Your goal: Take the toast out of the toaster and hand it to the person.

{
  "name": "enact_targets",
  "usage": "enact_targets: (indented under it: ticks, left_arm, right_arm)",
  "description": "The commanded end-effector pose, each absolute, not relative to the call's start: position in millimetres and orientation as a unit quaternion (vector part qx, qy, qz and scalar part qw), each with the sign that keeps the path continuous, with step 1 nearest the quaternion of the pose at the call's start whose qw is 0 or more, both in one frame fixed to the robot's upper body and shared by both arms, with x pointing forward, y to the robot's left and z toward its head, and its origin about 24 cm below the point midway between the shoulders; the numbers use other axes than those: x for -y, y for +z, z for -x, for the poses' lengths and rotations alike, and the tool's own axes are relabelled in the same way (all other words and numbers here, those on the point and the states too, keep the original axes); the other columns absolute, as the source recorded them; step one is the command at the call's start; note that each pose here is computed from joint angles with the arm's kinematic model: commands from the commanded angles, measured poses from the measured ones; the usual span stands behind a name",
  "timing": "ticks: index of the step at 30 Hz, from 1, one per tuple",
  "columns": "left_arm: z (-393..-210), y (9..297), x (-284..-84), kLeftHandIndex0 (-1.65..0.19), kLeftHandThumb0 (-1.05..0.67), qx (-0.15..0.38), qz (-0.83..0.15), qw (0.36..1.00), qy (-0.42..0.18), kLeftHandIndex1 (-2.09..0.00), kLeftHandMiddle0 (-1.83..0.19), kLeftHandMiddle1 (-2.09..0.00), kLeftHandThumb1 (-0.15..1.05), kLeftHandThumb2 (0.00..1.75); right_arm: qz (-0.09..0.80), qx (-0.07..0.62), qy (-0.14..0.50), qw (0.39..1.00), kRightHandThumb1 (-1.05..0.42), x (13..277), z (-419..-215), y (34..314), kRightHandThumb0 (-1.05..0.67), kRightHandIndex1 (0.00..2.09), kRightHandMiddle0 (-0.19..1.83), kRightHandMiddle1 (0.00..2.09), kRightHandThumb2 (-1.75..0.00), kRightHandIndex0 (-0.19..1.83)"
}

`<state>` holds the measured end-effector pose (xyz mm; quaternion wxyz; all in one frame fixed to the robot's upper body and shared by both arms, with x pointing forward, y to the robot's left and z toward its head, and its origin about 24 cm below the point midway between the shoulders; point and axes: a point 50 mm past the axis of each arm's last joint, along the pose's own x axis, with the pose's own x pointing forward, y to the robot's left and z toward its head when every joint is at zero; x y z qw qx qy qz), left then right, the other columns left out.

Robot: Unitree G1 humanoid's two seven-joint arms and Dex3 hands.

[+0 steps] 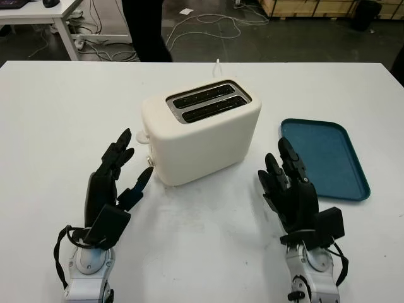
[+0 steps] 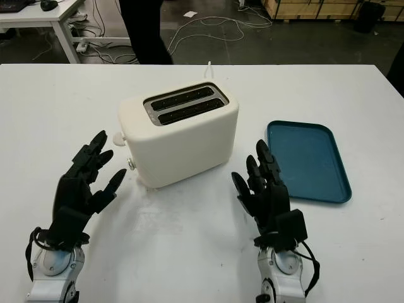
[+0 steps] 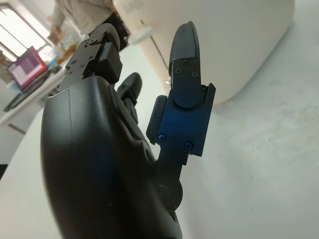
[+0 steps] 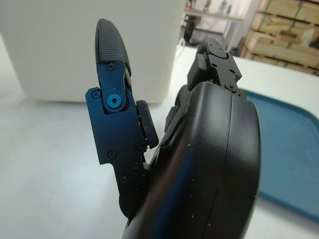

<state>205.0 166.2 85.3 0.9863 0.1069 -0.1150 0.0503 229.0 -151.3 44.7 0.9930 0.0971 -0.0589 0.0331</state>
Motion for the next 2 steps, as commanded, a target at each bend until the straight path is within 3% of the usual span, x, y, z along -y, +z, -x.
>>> enact_targets:
  ticks: [1, 2]
  left_arm:
    - [-202.5, 88.9, -164.2, -0.22, -0.53, 0.116, -0.105, 0.986, 0.059, 0.0, 0.0, -0.65, 0.92, 0.45]
    - [-202.1, 89.6, -163.6, -0.22, -0.53, 0.113, -0.102, 0.986, 0.062, 0.0, 0.0, -0.64, 0.92, 0.45]
  right_arm:
    - [-0.091, 0.079, 0.025, 0.992, -0.92, 151.7, -230.7, 50.9, -0.59, 0.02, 0.16, 0.02, -0.17, 0.11]
    - [-0.09, 0.08, 0.023, 0.992, -0.92, 151.7, -231.0, 51.7, -0.59, 0.02, 0.16, 0.02, -0.17, 0.12]
